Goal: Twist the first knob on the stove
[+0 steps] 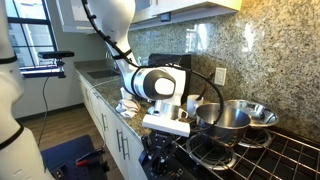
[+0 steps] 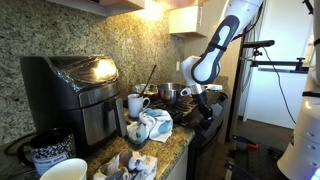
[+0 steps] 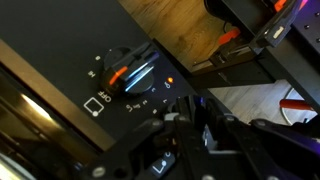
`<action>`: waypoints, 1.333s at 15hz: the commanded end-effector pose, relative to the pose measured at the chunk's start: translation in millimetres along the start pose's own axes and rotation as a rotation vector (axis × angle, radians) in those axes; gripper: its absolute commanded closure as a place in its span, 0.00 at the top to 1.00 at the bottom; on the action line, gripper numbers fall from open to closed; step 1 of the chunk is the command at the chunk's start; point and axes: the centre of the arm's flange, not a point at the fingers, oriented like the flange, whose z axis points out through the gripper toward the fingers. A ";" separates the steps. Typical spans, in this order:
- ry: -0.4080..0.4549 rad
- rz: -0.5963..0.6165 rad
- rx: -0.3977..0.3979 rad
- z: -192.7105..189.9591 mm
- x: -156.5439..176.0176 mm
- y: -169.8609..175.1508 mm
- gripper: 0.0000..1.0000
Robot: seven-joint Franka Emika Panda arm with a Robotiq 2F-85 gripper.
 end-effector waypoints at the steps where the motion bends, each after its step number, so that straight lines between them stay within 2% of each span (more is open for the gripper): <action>1: 0.014 0.000 0.060 31.2 6.8 -7.6 0.08; 14: 0.159 0.261 0.170 33.3 -8.0 6.9 0.08; 20: 0.202 0.344 0.214 36.2 -14.6 10.8 0.08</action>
